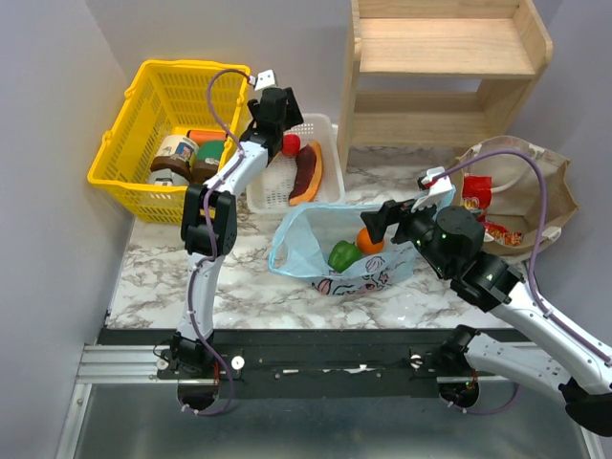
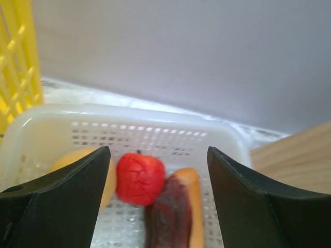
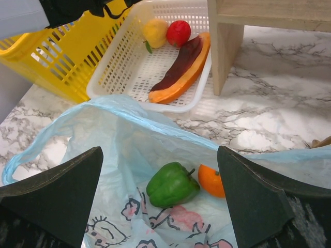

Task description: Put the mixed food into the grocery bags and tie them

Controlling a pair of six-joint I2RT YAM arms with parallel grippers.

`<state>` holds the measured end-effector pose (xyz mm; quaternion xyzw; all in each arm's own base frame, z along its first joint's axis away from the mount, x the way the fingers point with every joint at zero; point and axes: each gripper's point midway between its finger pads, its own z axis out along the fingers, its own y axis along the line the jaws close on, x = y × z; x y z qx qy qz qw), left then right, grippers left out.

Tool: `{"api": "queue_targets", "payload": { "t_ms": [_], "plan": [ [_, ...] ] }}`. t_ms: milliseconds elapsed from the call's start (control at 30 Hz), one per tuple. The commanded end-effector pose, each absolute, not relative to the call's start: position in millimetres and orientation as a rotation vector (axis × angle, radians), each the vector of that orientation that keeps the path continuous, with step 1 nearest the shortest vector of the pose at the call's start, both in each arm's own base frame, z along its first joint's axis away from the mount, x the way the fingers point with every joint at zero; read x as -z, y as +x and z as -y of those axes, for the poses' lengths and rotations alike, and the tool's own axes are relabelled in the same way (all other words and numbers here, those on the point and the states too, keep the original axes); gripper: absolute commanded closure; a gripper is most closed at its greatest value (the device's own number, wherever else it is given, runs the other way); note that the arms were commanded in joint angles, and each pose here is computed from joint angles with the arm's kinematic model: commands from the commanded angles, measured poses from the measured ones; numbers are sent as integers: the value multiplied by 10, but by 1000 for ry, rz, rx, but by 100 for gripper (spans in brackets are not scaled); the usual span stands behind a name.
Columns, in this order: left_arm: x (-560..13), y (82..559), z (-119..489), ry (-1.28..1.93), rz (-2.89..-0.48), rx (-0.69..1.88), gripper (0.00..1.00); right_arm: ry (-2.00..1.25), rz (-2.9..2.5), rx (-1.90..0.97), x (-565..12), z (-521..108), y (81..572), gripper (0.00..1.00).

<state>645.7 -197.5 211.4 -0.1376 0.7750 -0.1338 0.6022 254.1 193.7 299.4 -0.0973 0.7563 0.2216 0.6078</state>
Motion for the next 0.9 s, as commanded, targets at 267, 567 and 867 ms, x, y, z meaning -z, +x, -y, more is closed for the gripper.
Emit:
{"api": "queue_targets", "payload": {
  "t_ms": [267, 567, 867],
  "plan": [
    [-1147, 6388, 1565, -224, -2097, -31, 7, -234, -1754, -512, -2994, -1971, 2561, 0],
    [-1028, 6293, 1413, -216, -2107, -127, 4, -240, -1767, -516, -2960, -2008, 2578, 0],
    [-813, 6299, 1439, -181, -2170, -118, 5, -228, -1759, -507, -2977, -1966, 2573, 0]
  ]
}}
